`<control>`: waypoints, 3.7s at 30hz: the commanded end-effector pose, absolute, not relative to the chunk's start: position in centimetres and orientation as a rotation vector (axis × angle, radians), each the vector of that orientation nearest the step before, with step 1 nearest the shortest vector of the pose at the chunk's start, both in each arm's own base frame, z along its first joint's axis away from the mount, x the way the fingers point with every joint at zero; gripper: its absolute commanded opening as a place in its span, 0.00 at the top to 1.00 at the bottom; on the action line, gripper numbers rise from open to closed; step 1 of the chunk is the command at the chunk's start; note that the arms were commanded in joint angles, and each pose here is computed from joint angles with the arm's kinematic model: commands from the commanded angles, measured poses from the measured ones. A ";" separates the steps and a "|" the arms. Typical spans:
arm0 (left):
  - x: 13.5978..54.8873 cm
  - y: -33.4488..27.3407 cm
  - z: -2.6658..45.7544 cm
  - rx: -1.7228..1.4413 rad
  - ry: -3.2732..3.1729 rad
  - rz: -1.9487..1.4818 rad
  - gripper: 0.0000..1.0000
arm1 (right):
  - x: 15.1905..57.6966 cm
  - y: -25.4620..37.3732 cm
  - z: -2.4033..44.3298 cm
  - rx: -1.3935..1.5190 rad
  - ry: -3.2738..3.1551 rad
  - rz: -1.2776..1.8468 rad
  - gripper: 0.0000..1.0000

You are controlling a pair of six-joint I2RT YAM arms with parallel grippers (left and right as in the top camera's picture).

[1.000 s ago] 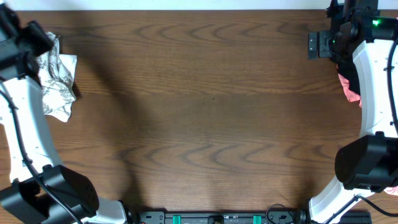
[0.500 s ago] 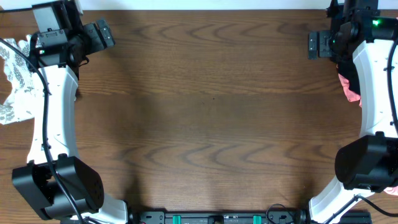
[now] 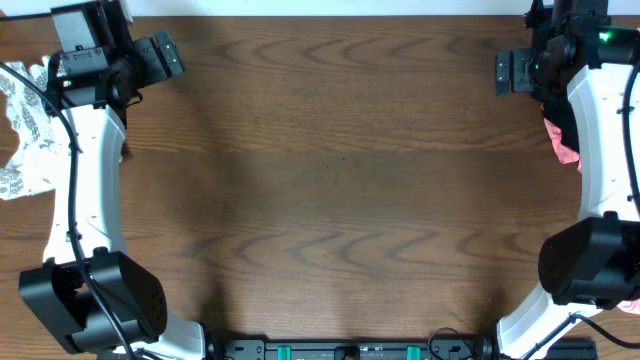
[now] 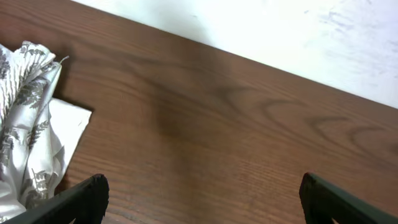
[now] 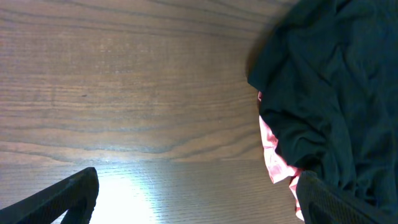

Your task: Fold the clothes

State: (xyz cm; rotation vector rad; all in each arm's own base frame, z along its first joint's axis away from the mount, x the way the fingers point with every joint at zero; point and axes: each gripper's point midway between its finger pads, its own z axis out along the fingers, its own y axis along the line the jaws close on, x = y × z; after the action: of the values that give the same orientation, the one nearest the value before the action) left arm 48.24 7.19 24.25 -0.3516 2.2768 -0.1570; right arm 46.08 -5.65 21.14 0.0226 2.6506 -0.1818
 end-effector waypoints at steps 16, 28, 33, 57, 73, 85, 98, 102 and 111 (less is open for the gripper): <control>48.2 7.1 24.2 -0.354 2.277 -0.167 0.02 | 46.0 -6.0 21.5 0.046 2.642 -0.196 0.01; 48.2 7.1 24.2 -0.354 2.277 -0.167 0.02 | 46.2 -5.8 21.0 0.041 2.653 -0.194 0.01; 48.2 7.1 24.2 -0.354 2.277 -0.167 0.02 | 45.9 -5.8 22.2 0.040 2.627 -0.195 0.01; 48.2 7.1 24.2 -0.354 2.277 -0.167 0.02 | 28.1 -3.4 38.4 0.038 1.993 -0.202 0.01; 48.2 7.1 24.2 -0.354 2.277 -0.167 0.02 | 25.0 0.4 23.8 -0.080 1.644 -0.053 0.01; 48.2 7.1 24.2 -0.354 2.277 -0.167 0.02 | 24.8 1.1 20.9 -0.097 1.521 -0.032 0.01; 48.2 7.1 24.2 -0.354 2.277 -0.167 0.02 | 24.9 1.6 20.0 -0.116 1.539 -0.012 0.01; 48.2 7.1 24.2 -0.354 2.277 -0.167 0.02 | 25.0 2.1 19.1 -0.134 1.552 0.005 0.01; 48.2 7.1 24.2 -0.354 2.277 -0.167 0.02 | 24.5 2.5 17.0 -0.150 1.585 0.020 0.01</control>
State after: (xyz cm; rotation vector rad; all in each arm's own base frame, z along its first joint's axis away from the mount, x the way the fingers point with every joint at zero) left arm 48.24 7.19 24.23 -0.3521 2.2771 -0.1573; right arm 24.70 2.14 17.54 -0.1451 1.5769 -0.0033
